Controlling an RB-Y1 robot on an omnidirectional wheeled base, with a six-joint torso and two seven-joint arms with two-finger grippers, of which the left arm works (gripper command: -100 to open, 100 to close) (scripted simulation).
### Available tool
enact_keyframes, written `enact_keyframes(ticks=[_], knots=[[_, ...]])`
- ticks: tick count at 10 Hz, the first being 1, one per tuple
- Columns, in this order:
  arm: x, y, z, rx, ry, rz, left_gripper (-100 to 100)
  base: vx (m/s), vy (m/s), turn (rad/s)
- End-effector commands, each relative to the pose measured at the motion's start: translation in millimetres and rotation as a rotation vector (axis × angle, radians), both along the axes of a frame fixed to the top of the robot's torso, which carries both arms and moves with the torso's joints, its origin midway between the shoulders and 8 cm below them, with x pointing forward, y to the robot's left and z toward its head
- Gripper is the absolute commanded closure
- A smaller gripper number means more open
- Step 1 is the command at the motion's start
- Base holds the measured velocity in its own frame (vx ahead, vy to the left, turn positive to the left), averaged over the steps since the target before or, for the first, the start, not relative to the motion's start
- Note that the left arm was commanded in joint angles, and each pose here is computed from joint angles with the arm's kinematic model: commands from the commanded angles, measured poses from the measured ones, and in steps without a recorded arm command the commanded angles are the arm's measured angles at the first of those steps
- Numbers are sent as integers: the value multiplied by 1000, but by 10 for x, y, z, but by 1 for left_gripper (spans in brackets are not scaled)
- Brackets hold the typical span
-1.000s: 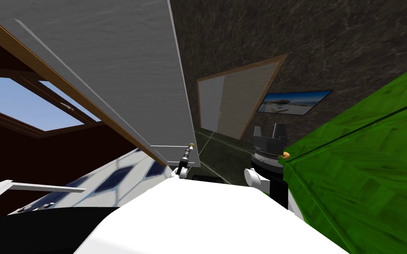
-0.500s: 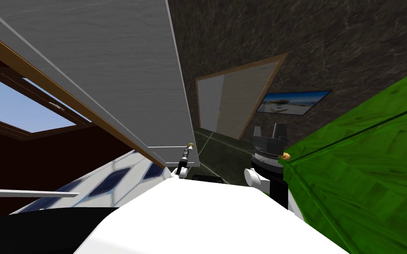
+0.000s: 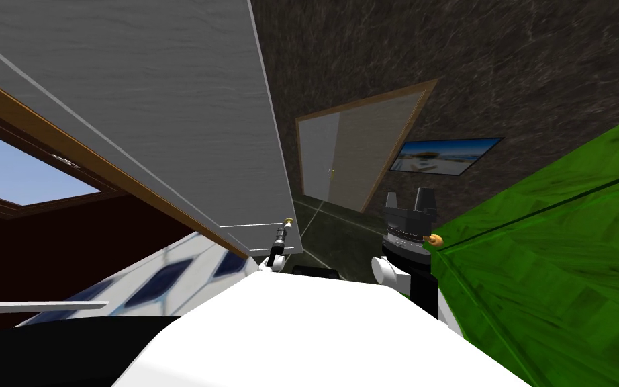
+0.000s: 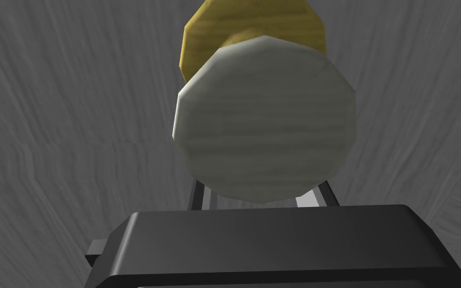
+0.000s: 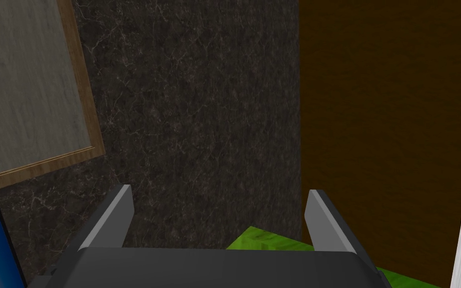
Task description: Push the door open
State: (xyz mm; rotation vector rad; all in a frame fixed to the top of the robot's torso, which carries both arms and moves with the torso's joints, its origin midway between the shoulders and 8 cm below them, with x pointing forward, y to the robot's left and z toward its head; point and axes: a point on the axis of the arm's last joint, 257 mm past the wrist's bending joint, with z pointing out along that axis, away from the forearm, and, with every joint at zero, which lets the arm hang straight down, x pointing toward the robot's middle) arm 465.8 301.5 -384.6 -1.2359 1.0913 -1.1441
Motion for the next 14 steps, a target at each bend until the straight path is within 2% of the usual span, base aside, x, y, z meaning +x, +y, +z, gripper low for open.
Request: enact_keyframes(ticks=[1, 2, 3, 4, 5, 7, 9, 12, 13, 14], knots=[[53, 14, 81, -36, -27, 3, 100, 35, -3, -16], [48, 59, 81, -84, -33, 16, 100, 37, -17, -51], [48, 59, 81, -90, -34, 16, 100, 31, -10, -8], [43, 105, 80, -142, -41, 29, 100, 40, -6, -29], [43, 105, 80, -144, -42, 29, 100, 34, -5, -19], [30, 195, 77, -232, -56, 57, 100, 45, -5, -46], [23, 238, 74, -292, -66, 69, 100, 50, -6, -26], [23, 238, 74, -304, -68, 68, 100, 18, -5, -7], [15, 281, 72, -357, -78, 81, 100, 17, -12, -41], [15, 281, 72, -357, -78, 81, 100, 24, -7, -17]])
